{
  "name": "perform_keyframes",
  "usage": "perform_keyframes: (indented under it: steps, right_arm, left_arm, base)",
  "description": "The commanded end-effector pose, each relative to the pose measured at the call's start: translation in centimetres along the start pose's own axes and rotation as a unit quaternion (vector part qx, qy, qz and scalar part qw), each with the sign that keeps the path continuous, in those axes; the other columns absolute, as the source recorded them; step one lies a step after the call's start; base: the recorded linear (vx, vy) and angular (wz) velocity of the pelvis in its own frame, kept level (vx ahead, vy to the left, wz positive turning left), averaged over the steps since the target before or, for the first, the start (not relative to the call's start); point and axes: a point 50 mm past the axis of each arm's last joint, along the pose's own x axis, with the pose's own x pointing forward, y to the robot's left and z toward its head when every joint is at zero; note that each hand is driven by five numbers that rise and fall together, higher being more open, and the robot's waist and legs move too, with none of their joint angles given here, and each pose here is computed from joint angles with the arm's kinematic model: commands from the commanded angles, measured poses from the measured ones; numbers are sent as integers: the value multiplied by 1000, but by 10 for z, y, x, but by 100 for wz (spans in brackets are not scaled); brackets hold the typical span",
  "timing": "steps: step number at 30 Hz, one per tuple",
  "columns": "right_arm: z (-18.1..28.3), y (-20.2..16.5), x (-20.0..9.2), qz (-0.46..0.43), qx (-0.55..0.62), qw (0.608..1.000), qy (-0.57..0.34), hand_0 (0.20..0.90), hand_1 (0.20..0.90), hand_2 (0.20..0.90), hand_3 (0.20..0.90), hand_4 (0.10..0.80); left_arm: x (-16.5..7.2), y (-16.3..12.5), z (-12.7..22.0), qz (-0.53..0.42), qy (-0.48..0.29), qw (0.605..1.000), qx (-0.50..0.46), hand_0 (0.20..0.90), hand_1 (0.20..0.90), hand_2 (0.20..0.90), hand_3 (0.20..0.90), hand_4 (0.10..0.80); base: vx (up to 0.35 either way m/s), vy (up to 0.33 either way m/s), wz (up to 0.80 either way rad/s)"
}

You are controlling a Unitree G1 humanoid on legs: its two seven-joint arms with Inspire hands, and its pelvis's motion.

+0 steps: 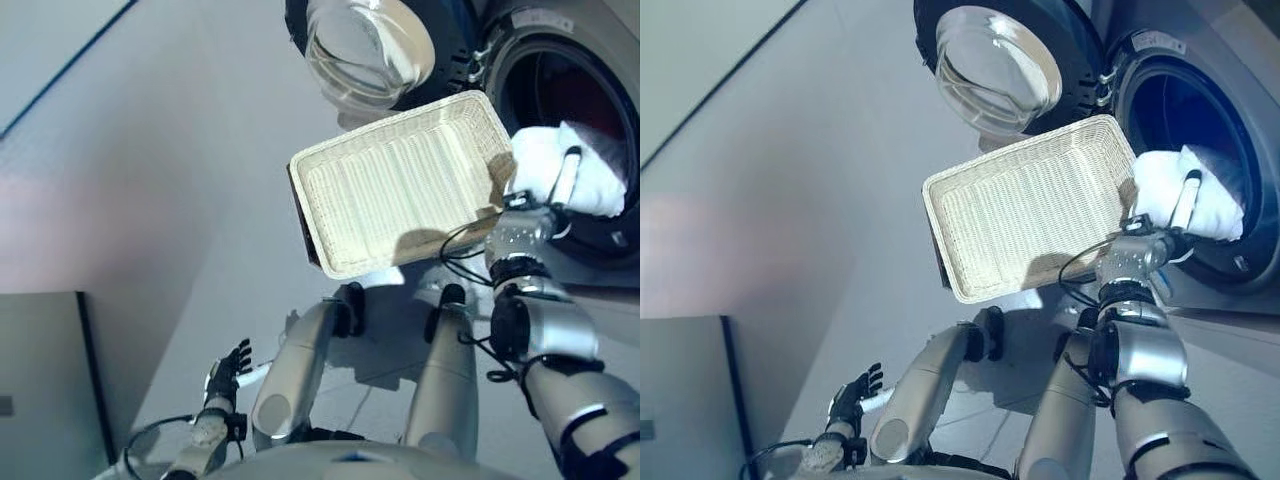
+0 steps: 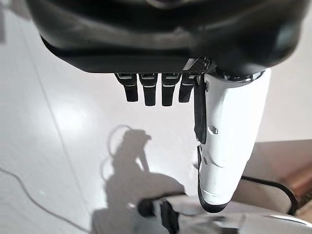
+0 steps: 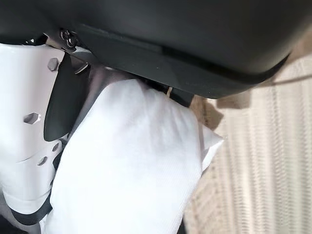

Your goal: Pick up the clothes and place them into the washing machine

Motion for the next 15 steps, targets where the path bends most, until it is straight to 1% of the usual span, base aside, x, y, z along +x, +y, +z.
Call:
perform_keyframes:
  steps: [1, 4, 7, 12, 13, 15]
  right_arm:
    - [118, 95, -12, 151, -20, 966, -208, 200, 200, 200, 200, 300]
    - [129, 106, -19, 166, -28, 958, -232, 200, 200, 200, 200, 300]
    - [144, 124, -32, 197, -35, 942, -268, 200, 200, 200, 200, 300]
    - [175, 145, -48, 218, -33, 922, -319, 200, 200, 200, 200, 300]
    - [189, 153, -56, 227, -31, 912, -341, 200, 200, 200, 200, 300]
    - [200, 157, -61, 231, -34, 904, -358, 200, 200, 200, 200, 300]
  left_arm:
    - [-9, 26, -19, 46, 26, 999, 13, 900, 900, 900, 900, 800]
    - [-11, 26, -22, 48, 29, 998, 11, 900, 900, 900, 900, 800]
    - [-13, 22, -23, 42, 26, 999, 6, 900, 900, 900, 900, 800]
    - [-14, 21, -21, 41, 16, 999, 0, 900, 900, 900, 900, 800]
    - [-15, 23, -21, 41, 16, 999, 0, 900, 900, 900, 900, 800]
    - [-16, 25, -24, 43, 20, 999, 1, 900, 900, 900, 900, 800]
  base:
    - [6, 17, -16]
    - [2, 24, -8]
    - [2, 3, -1]
    - [0, 4, -6]
    - [0, 0, 0]
    - [36, 10, 2]
